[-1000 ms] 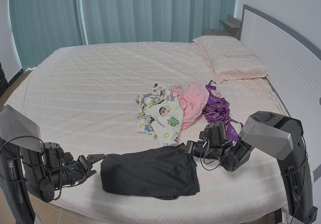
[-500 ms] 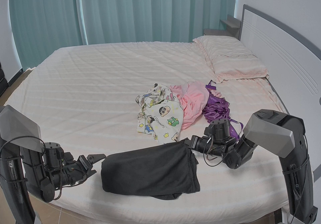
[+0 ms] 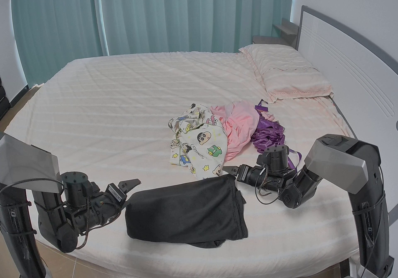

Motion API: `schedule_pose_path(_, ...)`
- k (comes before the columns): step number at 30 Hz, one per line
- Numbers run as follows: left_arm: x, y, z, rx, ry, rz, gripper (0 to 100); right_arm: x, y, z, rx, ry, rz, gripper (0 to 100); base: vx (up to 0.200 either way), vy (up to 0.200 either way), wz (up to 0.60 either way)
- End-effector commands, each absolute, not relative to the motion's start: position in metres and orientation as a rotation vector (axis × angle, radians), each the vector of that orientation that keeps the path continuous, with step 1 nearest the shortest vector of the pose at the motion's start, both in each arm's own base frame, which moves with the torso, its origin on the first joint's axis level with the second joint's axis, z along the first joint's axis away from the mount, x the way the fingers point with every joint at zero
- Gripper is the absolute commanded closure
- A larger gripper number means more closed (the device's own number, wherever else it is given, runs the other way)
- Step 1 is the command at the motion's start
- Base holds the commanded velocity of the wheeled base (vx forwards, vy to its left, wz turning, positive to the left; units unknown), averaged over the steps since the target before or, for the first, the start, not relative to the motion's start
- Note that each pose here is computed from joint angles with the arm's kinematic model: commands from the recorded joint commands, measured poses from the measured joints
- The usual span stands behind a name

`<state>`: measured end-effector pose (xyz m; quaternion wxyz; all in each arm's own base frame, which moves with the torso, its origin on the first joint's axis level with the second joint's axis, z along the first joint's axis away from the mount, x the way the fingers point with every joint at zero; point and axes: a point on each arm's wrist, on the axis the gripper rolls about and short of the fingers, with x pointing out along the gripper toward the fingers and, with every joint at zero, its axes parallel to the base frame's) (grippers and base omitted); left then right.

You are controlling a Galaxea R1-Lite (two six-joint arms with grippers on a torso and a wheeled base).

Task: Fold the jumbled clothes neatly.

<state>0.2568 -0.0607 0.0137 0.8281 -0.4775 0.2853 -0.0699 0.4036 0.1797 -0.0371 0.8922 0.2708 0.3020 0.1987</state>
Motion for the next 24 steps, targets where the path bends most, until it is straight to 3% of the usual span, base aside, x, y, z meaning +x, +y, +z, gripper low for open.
schedule_pose_path(1, 0.271, -0.102, 0.009, -1.004, 0.543, -0.168, 0, 0.395, 0.174, -0.028, 0.569, 0.583, 0.42, 0, 0.0, 0.0, 0.0)
schedule_pose_path(13, 0.274, -0.097, -0.034, -0.786, 0.612, -0.09, 0, 0.395, 0.172, -0.029, 0.571, 0.574, 0.417, 0, 0.0, 0.0, 0.0)
schedule_pose_path(24, 0.284, -0.099, -0.051, -0.768, 0.612, -0.06, 0, 0.392, 0.17, -0.038, 0.565, 0.597, 0.405, 0, 0.0, 0.0, 0.0)
